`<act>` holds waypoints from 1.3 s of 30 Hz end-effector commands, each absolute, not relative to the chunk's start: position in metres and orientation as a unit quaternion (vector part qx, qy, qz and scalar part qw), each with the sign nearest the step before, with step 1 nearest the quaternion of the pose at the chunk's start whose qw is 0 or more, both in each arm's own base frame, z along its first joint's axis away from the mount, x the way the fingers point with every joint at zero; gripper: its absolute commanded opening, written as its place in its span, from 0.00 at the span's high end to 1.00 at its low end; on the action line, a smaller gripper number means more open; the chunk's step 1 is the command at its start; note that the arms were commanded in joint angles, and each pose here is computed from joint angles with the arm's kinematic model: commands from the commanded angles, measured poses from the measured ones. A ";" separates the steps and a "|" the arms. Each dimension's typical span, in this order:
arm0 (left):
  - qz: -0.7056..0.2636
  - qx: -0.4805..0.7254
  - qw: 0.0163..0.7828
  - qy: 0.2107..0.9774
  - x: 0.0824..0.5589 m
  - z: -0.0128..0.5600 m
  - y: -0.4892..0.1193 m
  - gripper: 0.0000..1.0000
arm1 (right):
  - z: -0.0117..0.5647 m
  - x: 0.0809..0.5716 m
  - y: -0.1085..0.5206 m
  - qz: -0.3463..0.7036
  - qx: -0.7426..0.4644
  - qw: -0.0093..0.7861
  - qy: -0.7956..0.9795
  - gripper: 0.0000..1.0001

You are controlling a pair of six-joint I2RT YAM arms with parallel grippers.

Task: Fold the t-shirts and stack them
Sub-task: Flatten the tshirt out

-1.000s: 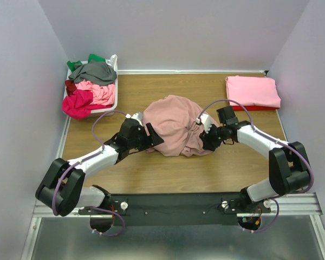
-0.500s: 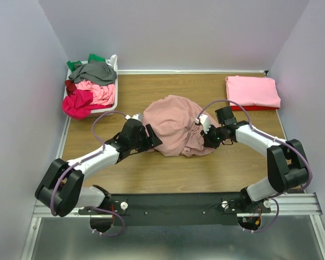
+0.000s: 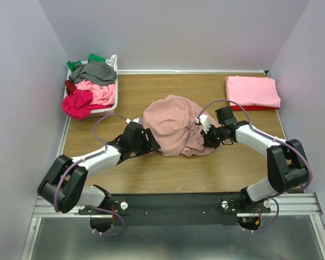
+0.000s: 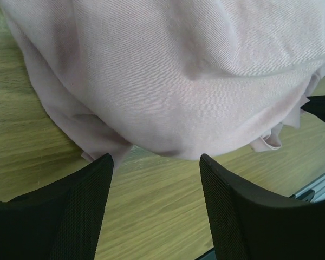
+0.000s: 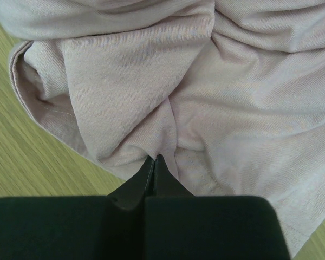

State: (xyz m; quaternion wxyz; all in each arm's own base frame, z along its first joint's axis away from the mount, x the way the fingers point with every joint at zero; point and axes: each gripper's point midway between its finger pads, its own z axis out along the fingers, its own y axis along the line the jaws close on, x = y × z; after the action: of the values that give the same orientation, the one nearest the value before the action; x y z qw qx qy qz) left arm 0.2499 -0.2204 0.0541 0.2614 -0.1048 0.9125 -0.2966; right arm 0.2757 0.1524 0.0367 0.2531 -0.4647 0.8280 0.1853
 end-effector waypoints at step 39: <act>-0.346 -0.017 0.666 0.661 0.255 0.375 -0.162 1.00 | 0.264 0.305 0.102 -0.019 -0.463 0.447 0.765 1.00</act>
State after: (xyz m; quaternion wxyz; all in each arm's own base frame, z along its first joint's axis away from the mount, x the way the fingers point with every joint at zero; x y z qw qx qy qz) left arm 0.2604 -0.1794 0.3237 0.6068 -0.0121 0.7116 -0.3538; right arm 0.3137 0.1147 0.2439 0.4568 -0.4682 0.7564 0.0042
